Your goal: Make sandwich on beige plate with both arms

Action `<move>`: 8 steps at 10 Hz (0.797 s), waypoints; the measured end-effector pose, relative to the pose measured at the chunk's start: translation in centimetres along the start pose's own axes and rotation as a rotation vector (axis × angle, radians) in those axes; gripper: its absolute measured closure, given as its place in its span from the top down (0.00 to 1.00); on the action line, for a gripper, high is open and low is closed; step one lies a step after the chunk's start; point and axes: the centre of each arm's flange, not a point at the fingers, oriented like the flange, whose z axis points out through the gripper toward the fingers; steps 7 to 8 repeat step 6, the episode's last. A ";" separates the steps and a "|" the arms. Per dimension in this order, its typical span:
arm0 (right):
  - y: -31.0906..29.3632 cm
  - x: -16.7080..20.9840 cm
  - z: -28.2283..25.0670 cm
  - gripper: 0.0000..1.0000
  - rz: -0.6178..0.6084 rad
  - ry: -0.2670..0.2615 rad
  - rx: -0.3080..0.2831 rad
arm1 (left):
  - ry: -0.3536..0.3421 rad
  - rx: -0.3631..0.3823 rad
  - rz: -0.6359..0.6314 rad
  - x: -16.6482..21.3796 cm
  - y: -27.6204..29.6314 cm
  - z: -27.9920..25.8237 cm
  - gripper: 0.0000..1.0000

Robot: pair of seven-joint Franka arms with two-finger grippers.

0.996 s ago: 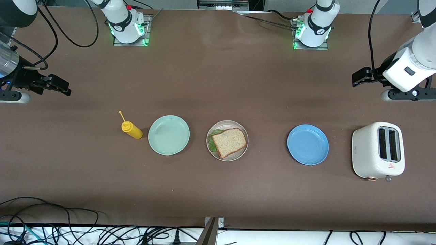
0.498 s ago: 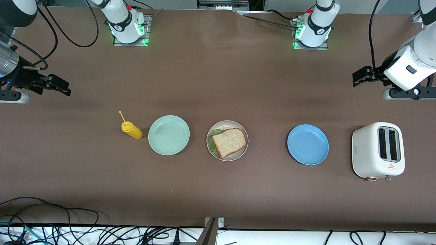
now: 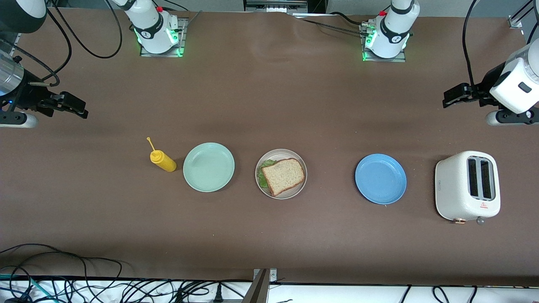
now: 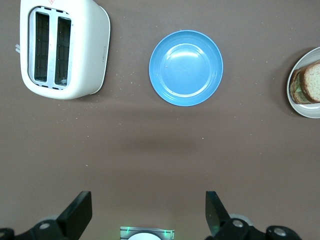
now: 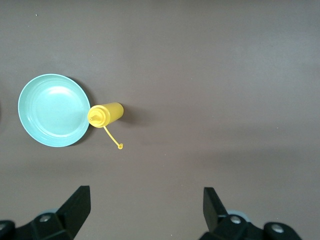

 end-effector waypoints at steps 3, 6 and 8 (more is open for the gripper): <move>-0.3 0.0 0.0 1.00 -0.005 0.000 0.000 | 0.001 0.000 -0.002 0.1 -0.1 0.0 1.00; -0.8 0.0 -0.1 1.00 -0.013 0.002 0.000 | 0.001 0.000 -0.002 0.2 -0.1 0.1 1.00; -0.8 0.0 -0.1 1.00 -0.013 0.002 0.000 | 0.001 0.000 -0.002 0.2 -0.1 0.1 1.00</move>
